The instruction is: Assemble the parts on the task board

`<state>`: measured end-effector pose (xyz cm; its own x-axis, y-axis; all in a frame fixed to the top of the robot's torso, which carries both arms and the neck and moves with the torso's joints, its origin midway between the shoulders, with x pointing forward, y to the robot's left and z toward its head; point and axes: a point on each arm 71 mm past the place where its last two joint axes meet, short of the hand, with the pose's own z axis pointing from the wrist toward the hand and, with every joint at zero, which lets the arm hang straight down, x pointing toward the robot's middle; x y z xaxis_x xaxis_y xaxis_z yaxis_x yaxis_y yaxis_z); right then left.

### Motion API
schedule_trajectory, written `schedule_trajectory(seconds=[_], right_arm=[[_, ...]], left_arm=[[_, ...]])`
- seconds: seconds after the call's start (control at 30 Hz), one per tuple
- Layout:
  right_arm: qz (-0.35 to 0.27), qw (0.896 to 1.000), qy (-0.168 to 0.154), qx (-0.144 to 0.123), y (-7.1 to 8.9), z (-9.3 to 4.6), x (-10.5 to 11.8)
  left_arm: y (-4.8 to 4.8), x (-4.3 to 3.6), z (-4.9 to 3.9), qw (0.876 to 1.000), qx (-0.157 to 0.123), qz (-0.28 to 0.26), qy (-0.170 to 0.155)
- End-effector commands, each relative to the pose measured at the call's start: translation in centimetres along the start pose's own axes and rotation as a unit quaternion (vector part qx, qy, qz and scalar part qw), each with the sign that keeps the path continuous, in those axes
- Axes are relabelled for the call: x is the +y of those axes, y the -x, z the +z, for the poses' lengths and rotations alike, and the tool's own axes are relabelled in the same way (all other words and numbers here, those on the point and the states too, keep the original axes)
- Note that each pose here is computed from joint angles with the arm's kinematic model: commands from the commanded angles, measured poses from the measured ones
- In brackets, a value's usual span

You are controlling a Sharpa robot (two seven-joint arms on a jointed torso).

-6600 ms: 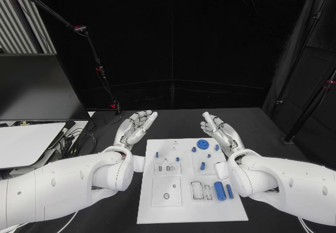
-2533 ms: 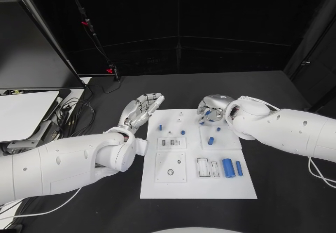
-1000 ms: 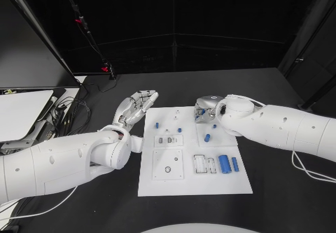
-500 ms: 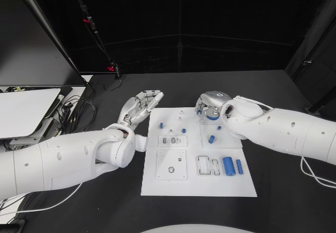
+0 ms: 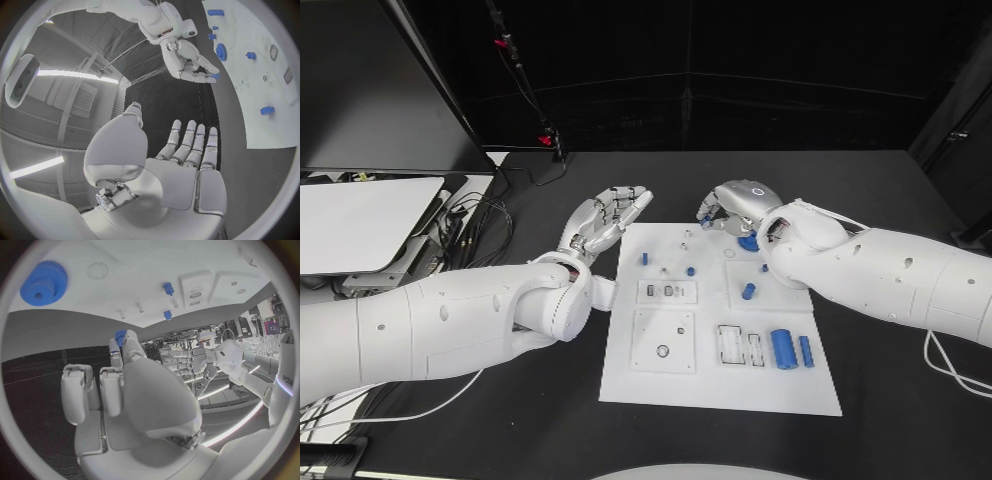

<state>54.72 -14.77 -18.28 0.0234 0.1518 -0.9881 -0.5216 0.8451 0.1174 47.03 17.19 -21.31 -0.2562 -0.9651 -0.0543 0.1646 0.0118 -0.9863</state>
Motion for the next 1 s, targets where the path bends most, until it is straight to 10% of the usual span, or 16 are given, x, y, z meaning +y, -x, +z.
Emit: schedule_trajectory(seconds=[0.03, 1.0], right_arm=[[0.002, 1.000, 0.016, 0.007, 0.0, 0.4, 0.4], [-0.014, 0.999, -0.023, 0.042, -1.2, 3.3, 1.0]], left_arm=[[-0.11, -2.27, -0.23, 0.987, 0.006, -0.002, -0.158], [0.04, -2.23, -0.24, 0.987, 0.004, 0.000, -0.158]])
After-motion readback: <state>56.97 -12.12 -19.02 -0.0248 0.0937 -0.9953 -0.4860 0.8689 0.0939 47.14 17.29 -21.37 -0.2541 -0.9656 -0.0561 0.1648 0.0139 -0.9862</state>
